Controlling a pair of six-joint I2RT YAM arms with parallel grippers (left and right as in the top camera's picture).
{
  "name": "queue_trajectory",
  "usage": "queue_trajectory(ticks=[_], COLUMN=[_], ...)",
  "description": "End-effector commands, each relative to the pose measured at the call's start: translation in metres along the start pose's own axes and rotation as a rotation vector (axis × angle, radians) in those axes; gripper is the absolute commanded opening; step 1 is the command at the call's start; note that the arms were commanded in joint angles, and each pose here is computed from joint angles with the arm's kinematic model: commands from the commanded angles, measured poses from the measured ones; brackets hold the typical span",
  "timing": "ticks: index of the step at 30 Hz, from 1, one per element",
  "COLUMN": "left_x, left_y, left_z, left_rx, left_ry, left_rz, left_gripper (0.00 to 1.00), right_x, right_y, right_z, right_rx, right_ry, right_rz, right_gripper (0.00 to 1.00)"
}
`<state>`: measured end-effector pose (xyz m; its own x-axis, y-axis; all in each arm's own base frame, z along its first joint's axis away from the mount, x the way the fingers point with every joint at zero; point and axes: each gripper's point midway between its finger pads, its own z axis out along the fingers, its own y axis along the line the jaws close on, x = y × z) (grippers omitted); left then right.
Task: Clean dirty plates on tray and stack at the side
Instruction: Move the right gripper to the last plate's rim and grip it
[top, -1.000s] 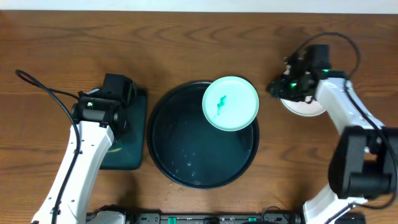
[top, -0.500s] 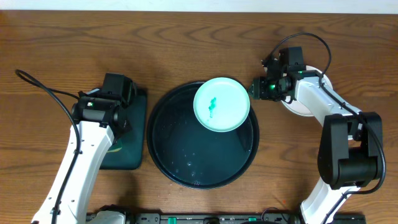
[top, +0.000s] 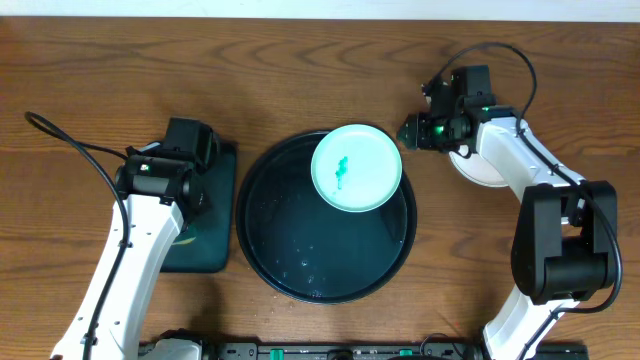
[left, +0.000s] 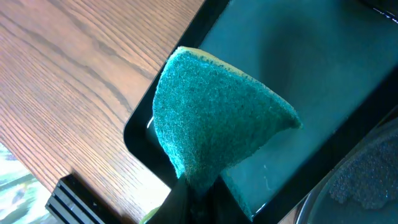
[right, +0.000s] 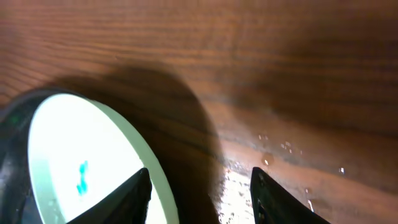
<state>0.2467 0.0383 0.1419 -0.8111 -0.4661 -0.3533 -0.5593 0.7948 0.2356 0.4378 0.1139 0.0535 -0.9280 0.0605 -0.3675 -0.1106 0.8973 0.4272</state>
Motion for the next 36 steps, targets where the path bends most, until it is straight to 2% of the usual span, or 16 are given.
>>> queue_trajectory(ticks=[1, 8, 14, 19, 22, 25, 30, 36], left_x=[-0.008, -0.009, -0.009, -0.009, -0.008, -0.008, -0.008, -0.009], left_y=[0.002, 0.001, 0.001, 0.001, 0.001, 0.001, 0.001, -0.001], left_z=[-0.007, -0.007, -0.007, -0.007, -0.007, -0.007, -0.007, -0.005], left_rx=[0.008, 0.011, 0.012, 0.012, 0.010, 0.009, 0.010, 0.010], left_ry=[-0.027, -0.031, -0.031, -0.031, -0.028, -0.028, -0.029, -0.029], left_rz=[-0.012, -0.015, -0.015, -0.015, -0.013, -0.013, -0.013, -0.013], left_gripper=[0.07, 0.07, 0.07, 0.07, 0.07, 0.07, 0.07, 0.07], right_x=[-0.008, 0.005, 0.011, 0.015, 0.021, 0.027, 0.029, 0.031], right_y=[0.024, 0.048, 0.044, 0.038, 0.032, 0.026, 0.025, 0.041], right_z=[-0.007, 0.002, 0.009, 0.015, 0.026, 0.035, 0.037, 0.029], right_rx=[-0.060, -0.089, 0.015, 0.032, 0.042, 0.049, 0.051, 0.010], right_ry=[-0.024, 0.015, 0.030, 0.045, 0.073, 0.096, 0.102, 0.107], right_rz=[-0.097, -0.193, -0.215, -0.206, -0.188, -0.160, -0.155, -0.157], right_gripper=[0.50, 0.50, 0.47, 0.42, 0.34, 0.17, 0.01, 0.01])
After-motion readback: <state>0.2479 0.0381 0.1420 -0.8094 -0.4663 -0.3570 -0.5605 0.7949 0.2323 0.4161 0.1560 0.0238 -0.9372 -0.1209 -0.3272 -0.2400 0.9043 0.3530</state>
